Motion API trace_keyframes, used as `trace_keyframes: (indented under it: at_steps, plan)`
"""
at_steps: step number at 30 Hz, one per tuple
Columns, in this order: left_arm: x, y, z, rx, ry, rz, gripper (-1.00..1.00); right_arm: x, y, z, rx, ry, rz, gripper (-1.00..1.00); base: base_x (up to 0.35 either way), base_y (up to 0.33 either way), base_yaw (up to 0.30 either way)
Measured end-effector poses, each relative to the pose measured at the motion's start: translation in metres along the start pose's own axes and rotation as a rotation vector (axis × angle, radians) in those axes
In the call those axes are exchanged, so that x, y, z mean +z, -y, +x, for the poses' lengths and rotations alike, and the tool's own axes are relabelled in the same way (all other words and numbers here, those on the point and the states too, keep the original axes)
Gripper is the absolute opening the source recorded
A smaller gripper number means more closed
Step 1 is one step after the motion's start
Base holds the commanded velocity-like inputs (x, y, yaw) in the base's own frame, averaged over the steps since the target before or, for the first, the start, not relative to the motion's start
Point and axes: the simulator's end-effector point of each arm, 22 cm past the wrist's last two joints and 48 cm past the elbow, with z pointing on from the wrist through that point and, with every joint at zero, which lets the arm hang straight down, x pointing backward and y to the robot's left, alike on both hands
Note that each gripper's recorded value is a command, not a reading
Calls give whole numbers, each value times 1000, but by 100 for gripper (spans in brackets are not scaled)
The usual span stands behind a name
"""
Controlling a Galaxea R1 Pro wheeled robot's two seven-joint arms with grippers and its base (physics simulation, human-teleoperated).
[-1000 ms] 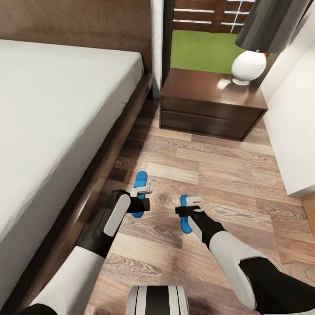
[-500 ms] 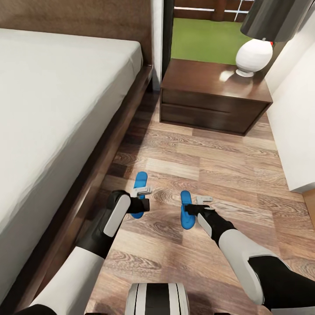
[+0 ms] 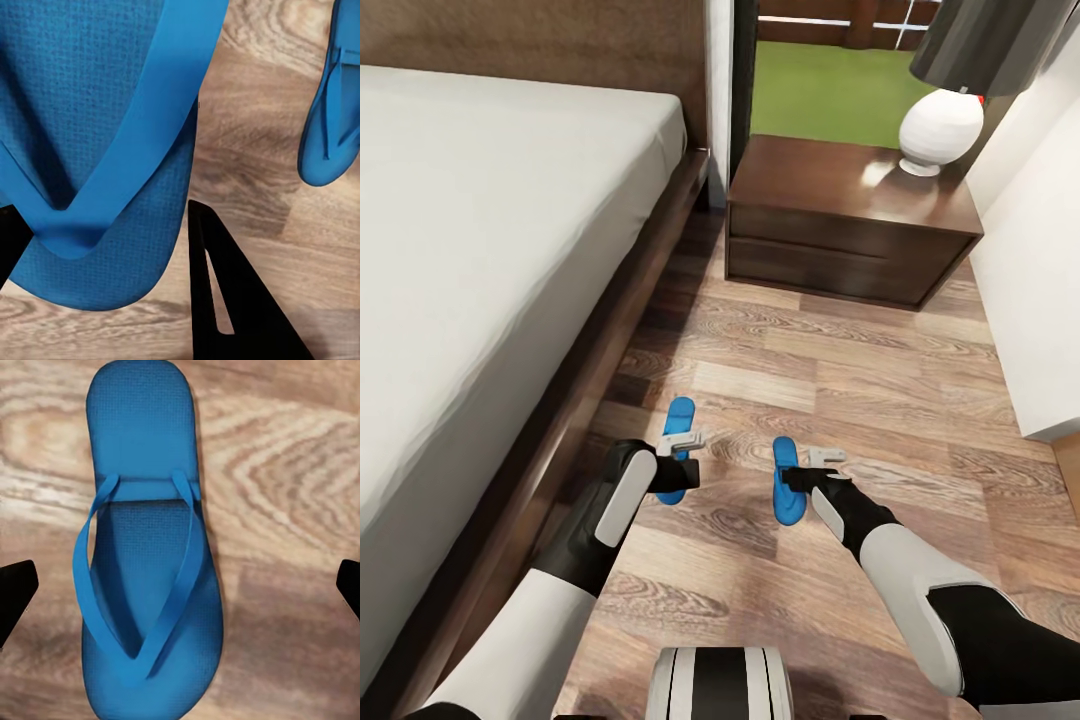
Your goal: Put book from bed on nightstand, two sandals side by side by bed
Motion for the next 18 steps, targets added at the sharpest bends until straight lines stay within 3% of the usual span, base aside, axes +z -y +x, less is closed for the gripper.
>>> trace_keyframes:
  at_steps: [7, 18]
  plan:
    - [2, -2, 8, 3, -10, -9, -100, 0, 0, 0, 0, 0, 0, 100, 199, 0, 0]
    - [3, 5, 10, 0, -14, 5, -100, 0, 0, 0, 0, -1, 0, 100, 48, 0, 0]
